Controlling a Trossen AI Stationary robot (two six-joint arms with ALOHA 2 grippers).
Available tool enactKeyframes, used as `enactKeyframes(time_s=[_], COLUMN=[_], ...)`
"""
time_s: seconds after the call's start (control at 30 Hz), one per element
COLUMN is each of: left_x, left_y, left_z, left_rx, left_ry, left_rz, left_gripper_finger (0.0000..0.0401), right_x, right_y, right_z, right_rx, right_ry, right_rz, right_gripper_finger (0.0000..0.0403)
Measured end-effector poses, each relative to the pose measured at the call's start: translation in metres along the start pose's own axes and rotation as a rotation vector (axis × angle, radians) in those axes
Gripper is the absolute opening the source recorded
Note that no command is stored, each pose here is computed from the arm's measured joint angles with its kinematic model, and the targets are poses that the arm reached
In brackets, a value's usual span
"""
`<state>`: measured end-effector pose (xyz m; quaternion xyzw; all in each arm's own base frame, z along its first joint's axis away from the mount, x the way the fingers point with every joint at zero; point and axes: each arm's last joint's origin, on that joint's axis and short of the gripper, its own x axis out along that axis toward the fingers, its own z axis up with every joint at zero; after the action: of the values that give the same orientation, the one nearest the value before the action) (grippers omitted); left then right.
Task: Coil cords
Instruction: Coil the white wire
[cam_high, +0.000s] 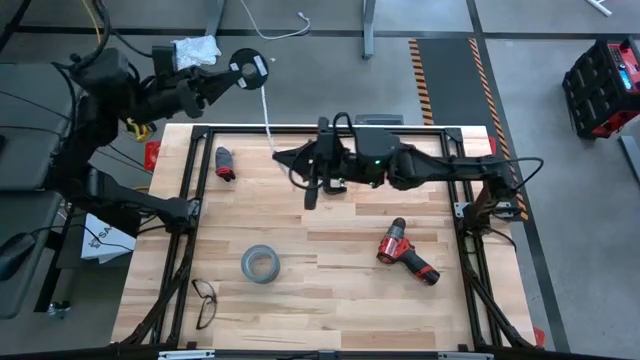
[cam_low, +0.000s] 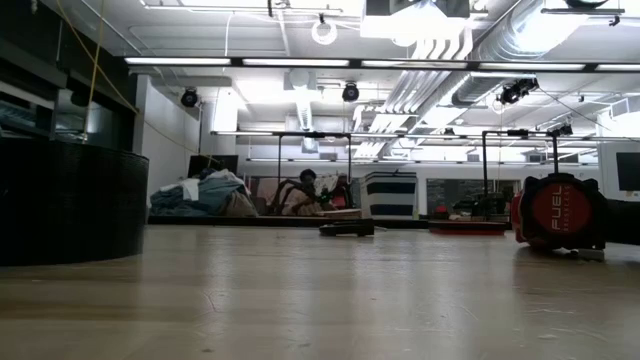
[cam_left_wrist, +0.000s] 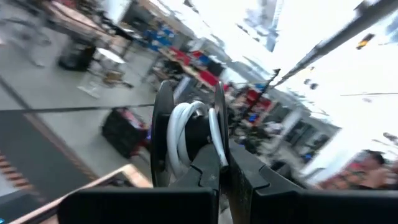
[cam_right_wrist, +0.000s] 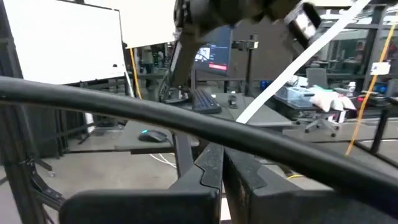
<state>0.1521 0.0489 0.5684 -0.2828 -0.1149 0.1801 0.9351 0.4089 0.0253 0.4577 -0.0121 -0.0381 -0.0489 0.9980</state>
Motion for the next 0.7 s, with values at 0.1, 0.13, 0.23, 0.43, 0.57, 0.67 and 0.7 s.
enactKeyframes(time_s=[0.1, 0.13, 0.23, 0.43, 0.57, 0.67, 0.7], left_x=[0.011, 0.015, 0.025, 0.053, 0.064, 0.067, 0.068], left_y=[0.0, 0.001, 0.0, -0.004, -0.005, -0.004, -0.004], left_z=[0.0, -0.001, -0.003, -0.013, -0.019, -0.021, -0.021], left_rx=[-0.053, -0.074, -0.162, -0.342, -0.405, -0.395, -0.385], left_ry=[0.012, 0.023, 0.067, 0.222, 0.311, 0.33, 0.331], left_rz=[-0.059, -0.073, -0.134, -0.329, -0.396, -0.406, -0.411], left_gripper_finger=[0.0001, 0.0001, 0.0001, 0.0001, 0.0001, 0.0001, 0.0001], right_x=[0.007, 0.008, 0.012, 0.017, 0.018, 0.018, 0.018], right_y=[0.002, 0.003, 0.004, 0.003, 0.001, 0.001, 0.002], right_z=[-0.006, -0.007, -0.008, -0.009, -0.009, -0.009, -0.009], right_rx=[0.019, 0.019, 0.021, 0.03, 0.021, 0.02, 0.02], right_ry=[-0.005, -0.006, -0.04, -0.097, -0.1, -0.101, -0.101], right_rz=[0.017, 0.02, 0.04, 0.075, 0.069, 0.066, 0.068], right_gripper_finger=[0.0001, 0.0001, 0.0001, 0.0001, 0.0, 0.0, 0.0])
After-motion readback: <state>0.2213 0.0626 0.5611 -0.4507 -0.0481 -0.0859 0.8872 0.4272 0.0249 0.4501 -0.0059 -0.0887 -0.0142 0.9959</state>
